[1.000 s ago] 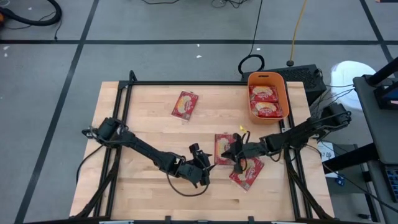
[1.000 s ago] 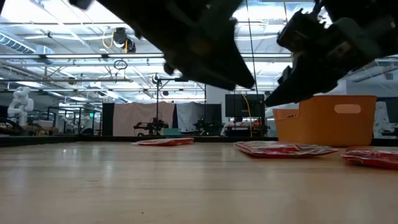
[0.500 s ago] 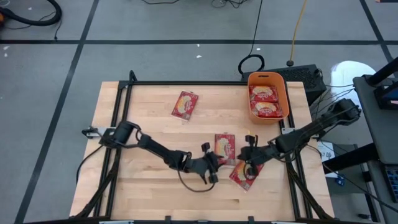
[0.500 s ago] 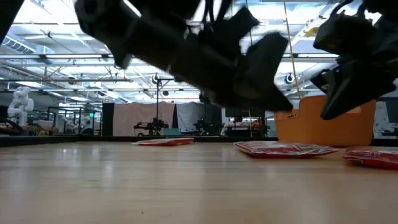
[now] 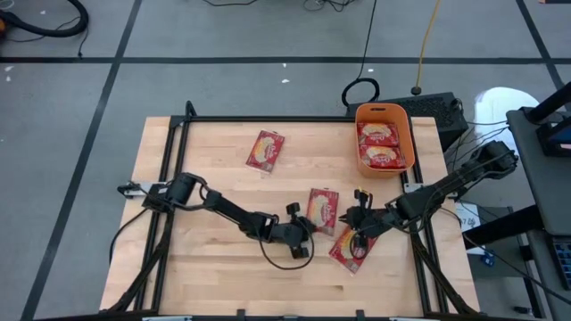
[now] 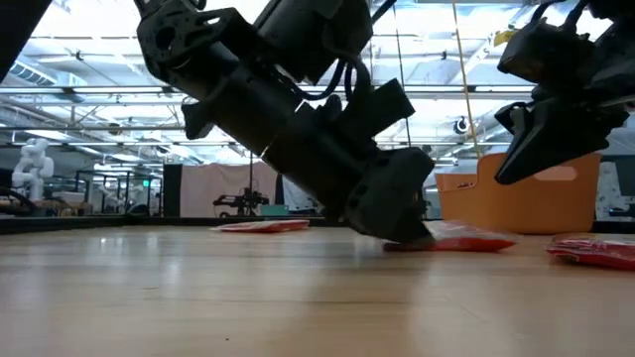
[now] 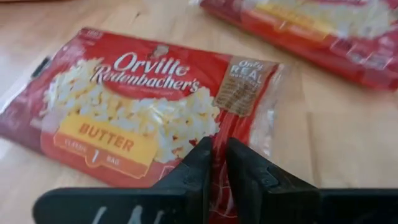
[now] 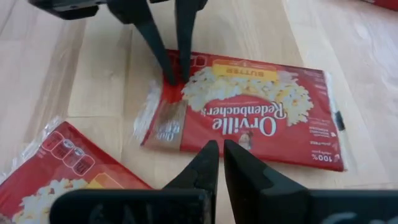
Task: Sort popcorn bags into baskets
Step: Put the red popcorn bag into the orange container
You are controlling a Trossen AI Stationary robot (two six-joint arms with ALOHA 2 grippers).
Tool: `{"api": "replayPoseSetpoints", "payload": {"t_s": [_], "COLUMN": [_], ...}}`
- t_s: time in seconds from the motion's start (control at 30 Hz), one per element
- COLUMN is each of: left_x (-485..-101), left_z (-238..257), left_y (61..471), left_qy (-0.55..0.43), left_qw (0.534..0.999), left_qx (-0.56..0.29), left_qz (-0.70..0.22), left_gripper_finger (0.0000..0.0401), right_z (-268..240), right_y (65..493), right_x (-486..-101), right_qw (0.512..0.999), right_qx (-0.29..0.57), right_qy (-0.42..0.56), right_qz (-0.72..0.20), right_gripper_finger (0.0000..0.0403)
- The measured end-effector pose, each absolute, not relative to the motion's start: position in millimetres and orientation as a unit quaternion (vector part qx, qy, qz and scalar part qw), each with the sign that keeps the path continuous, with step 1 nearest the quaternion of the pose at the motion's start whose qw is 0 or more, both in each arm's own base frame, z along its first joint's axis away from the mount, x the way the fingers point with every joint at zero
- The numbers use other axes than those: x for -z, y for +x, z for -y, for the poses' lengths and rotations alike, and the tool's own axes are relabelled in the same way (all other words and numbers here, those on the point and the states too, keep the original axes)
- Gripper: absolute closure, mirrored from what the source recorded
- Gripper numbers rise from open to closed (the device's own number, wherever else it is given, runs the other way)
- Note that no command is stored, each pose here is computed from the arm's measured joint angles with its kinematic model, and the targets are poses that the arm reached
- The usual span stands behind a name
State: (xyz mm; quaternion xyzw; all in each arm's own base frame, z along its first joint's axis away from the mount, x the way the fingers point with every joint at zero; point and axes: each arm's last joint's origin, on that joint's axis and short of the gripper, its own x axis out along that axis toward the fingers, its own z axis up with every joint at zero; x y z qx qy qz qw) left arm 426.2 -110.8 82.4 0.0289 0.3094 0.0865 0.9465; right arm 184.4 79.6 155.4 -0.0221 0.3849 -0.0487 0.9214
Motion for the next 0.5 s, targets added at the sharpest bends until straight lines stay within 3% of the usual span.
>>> {"api": "replayPoseSetpoints", "payload": {"t_s": [0.3, 0.5], "left_x": [-113.9, -142.3], "left_z": [119.1, 117.3], "left_y": [402.1, 378.8], "left_qy": [0.085, 0.093], "left_qw": [0.914, 0.888], "left_qx": [-0.071, -0.14], "left_qz": [-0.389, -0.428], "left_gripper_finger": [0.035, 0.035], "right_z": [-84.0, -97.3], "right_y": [186.3, 198.3], "right_x": [-146.9, -136.5], "right_qw": [0.928, 0.935], "right_qx": [0.019, -0.02], "right_qy": [-0.057, -0.109], "right_qz": [-0.367, -0.337], "right_gripper_finger": [0.0385, 0.0384]}}
